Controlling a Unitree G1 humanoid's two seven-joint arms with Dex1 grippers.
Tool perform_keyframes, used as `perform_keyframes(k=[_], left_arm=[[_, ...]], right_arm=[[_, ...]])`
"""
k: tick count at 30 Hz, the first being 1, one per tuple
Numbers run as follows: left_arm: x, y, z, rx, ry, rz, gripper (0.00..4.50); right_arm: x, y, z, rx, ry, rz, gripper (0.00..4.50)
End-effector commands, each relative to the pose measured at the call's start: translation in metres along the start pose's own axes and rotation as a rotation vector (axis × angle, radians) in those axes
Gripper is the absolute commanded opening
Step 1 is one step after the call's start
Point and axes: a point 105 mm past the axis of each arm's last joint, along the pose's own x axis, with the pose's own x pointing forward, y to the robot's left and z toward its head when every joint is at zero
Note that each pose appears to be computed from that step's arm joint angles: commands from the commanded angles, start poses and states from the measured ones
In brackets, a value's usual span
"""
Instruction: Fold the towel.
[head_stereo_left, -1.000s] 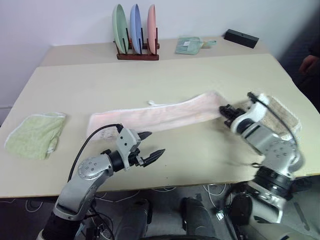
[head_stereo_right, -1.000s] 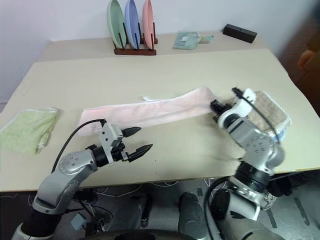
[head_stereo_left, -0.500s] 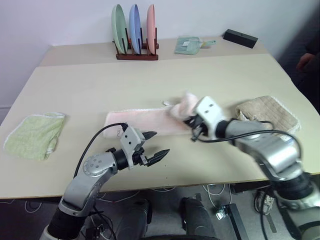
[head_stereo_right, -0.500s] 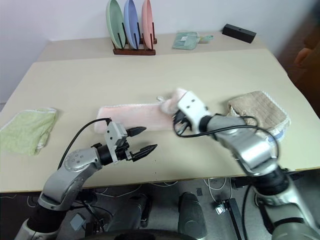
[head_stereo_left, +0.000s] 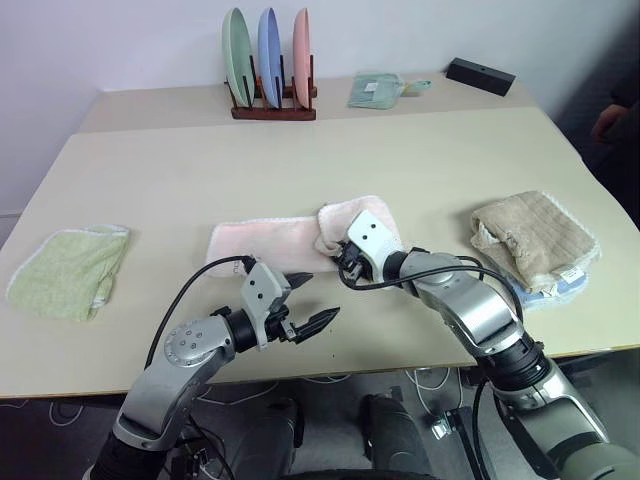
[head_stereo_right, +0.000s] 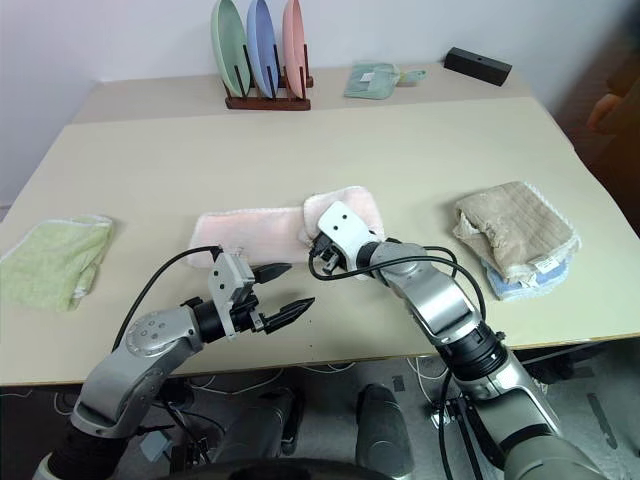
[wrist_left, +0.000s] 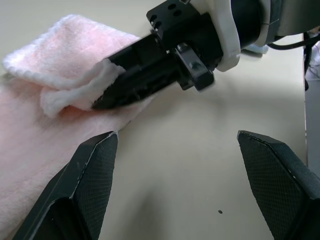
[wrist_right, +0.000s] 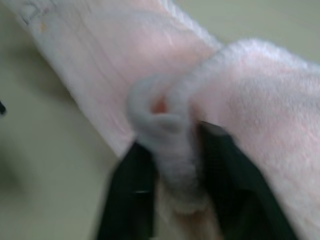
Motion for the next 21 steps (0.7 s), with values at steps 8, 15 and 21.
perform_keyframes(k=[8,15,21], left_arm=[[-0.027,0.027,0.014,-0.012,-0.039,0.152,3.91],[-0.043,0.03,0.005,-0.02,-0.001,0.202,3.91],[-0.046,0.029,0.002,-0.044,-0.005,0.253,3.91]], right_arm=[[-0.061,-0.016,0.045,0.087,-0.283,0.122,3.52],[-0.029,-0.059,0.03,0.21,-0.243,-0.024,0.33],[0.01,-0.043,-0.013,0.137,-0.117,-0.006,0.05]])
